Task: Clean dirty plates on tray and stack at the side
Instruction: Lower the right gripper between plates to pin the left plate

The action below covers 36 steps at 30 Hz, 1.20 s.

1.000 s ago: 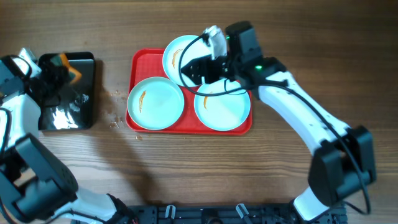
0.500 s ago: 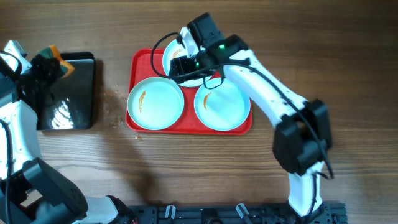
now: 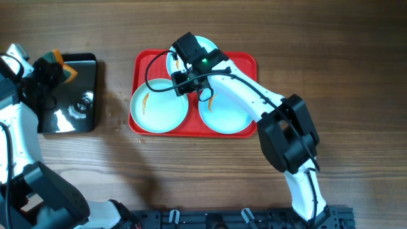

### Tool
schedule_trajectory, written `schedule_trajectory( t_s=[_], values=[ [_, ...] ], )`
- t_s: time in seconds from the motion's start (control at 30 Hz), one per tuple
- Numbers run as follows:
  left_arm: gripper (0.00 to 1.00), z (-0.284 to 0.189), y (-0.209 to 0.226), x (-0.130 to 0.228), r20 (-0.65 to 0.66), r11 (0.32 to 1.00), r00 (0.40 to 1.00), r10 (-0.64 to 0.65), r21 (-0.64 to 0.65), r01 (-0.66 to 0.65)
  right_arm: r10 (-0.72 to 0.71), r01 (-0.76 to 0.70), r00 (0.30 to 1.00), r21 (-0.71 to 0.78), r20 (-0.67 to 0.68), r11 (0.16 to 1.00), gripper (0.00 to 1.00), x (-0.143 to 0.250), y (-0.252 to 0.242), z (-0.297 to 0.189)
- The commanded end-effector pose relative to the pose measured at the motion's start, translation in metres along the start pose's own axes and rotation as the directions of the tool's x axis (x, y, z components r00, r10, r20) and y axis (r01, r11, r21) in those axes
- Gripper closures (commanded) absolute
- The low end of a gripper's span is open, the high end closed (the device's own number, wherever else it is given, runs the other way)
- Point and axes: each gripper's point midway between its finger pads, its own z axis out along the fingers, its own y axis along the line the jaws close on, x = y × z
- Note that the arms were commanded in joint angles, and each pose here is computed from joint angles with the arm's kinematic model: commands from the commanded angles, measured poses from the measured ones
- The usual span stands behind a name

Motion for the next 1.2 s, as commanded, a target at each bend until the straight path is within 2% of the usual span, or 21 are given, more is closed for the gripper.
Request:
schedule_trajectory(
  t_s=[0.0,0.27,0.9,1.03,1.17],
  values=[
    [0.96,0.002,-0.004,0.001,-0.006,0.999,0.999,0.034,0.006,-0.034,0.032,-0.027,0.997,0.065,-0.067,0.998,0.47,0.022,-0.013,0.031],
    [0.96,0.002,-0.003,0.002,-0.012,1.000,0.999,0.030,0.002,-0.030,0.036,-0.029,0.995,0.075,-0.094,0.997,0.51,0.029,-0.017,0.040],
    [0.96,0.002,0.003,0.003,-0.012,0.999,1.000,0.024,-0.032,-0.025,0.042,-0.028,0.986,0.089,-0.159,0.996,0.72,0.048,-0.014,0.040],
    [0.96,0.002,0.004,0.003,-0.013,0.999,1.000,0.024,-0.033,-0.024,0.043,-0.029,0.986,0.090,-0.162,0.996,0.78,0.049,-0.013,0.040],
    [0.96,0.002,0.004,0.003,-0.013,0.999,1.000,0.023,-0.033,-0.024,0.045,-0.029,0.985,0.093,-0.169,0.995,0.89,0.050,-0.014,0.040]
  ],
)
